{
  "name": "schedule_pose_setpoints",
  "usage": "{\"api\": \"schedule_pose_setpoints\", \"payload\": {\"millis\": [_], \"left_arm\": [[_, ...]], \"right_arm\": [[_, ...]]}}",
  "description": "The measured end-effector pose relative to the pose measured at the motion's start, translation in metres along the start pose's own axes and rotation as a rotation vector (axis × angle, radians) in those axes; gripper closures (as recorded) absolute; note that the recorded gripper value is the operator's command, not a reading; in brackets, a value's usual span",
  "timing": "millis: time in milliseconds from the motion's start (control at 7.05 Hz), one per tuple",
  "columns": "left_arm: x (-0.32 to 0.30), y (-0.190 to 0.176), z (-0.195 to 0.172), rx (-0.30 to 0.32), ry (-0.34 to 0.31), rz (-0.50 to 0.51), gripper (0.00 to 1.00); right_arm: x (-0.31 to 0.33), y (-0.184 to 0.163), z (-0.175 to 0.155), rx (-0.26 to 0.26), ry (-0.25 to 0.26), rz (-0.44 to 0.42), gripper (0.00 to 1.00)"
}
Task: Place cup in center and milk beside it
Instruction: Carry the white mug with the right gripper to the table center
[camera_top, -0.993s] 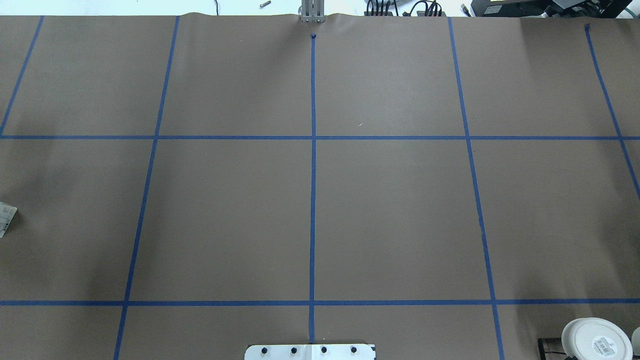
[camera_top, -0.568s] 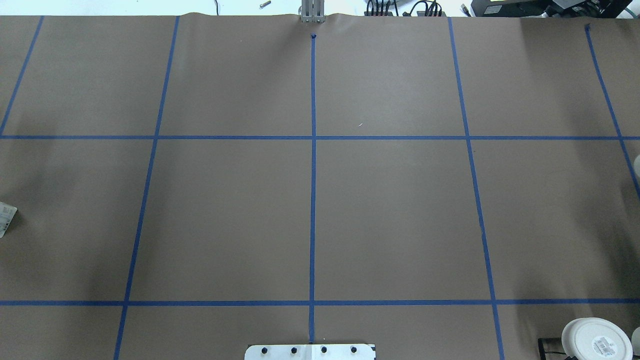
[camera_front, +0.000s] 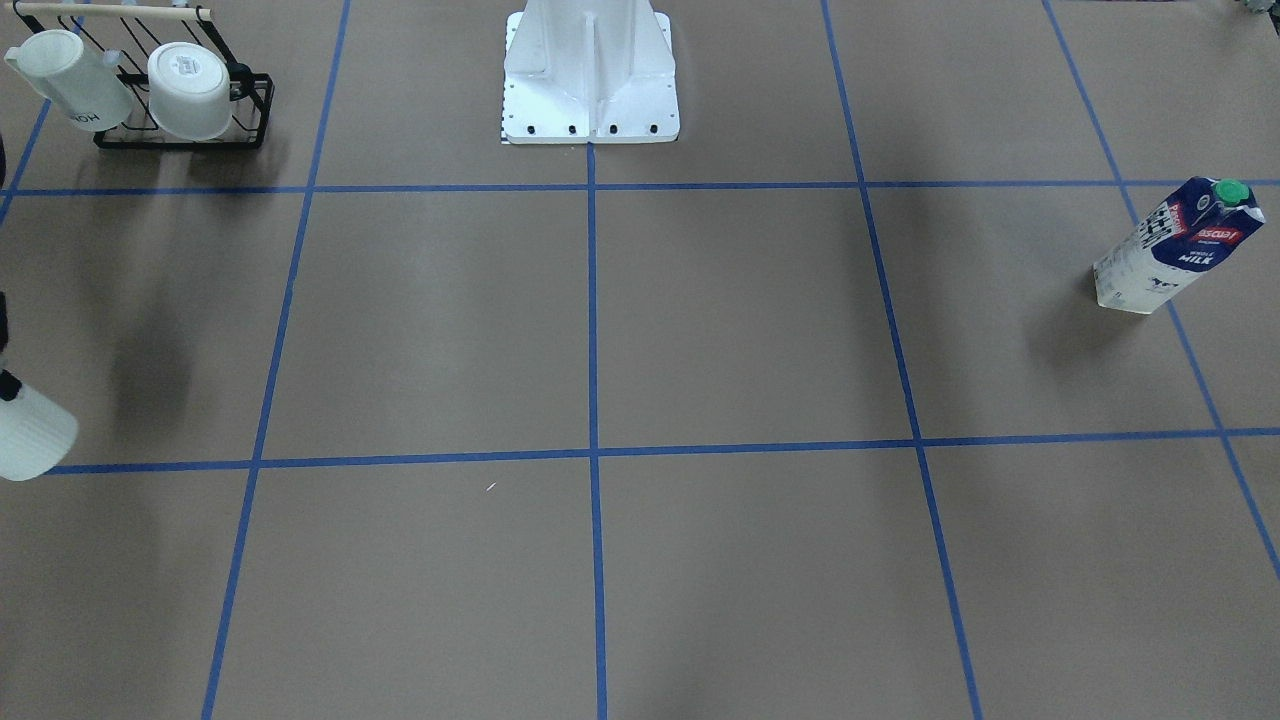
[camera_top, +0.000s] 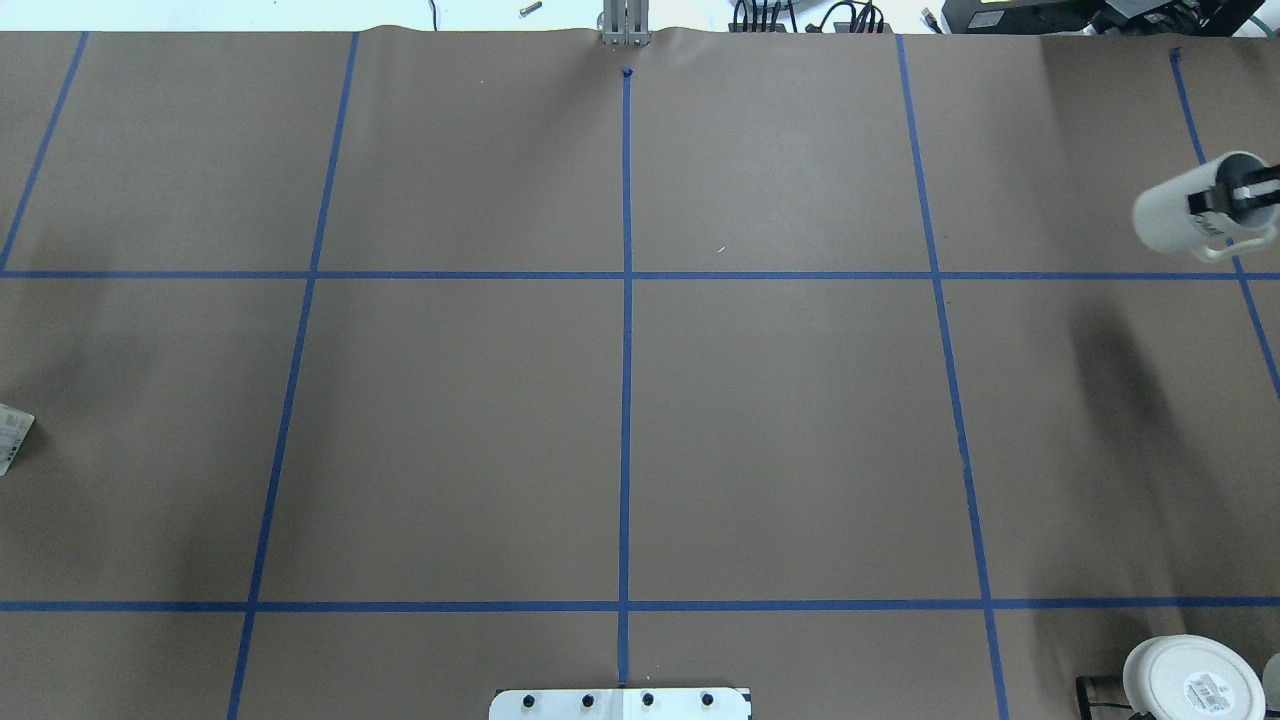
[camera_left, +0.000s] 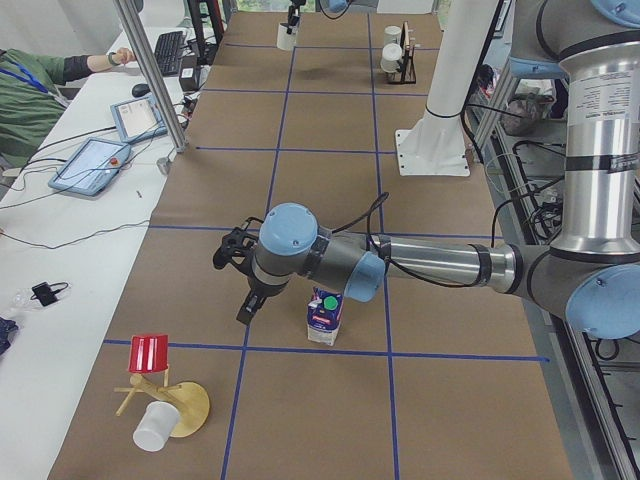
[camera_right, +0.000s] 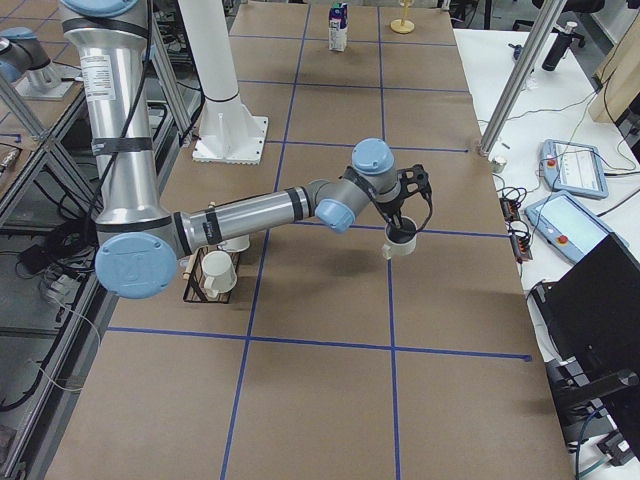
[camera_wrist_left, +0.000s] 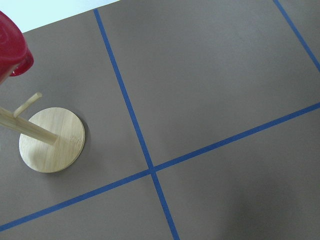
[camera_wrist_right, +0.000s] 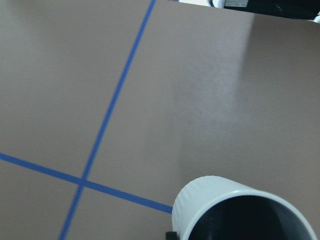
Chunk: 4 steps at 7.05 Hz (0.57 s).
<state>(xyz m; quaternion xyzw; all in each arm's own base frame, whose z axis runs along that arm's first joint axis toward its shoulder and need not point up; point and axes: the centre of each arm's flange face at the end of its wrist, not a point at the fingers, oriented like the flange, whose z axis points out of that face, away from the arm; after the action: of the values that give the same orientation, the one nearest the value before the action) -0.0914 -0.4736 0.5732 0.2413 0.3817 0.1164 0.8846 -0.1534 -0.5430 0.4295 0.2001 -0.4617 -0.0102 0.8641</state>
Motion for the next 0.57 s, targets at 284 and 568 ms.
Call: {"api": "schedule_pose_setpoints", "payload": {"millis": [284,568], "left_arm": [[-0.001,0.007,0.002,0.014,-0.002,0.015,0.02],[-0.002,0.009,0.003,0.014,-0.001,0.013,0.01]], "right_arm": [[-0.151,-0.031,0.052,-0.038,0.045,0.117,1.0],[-0.3,-0.014,0.09,-0.093,0.158,0.196,1.0]]}}
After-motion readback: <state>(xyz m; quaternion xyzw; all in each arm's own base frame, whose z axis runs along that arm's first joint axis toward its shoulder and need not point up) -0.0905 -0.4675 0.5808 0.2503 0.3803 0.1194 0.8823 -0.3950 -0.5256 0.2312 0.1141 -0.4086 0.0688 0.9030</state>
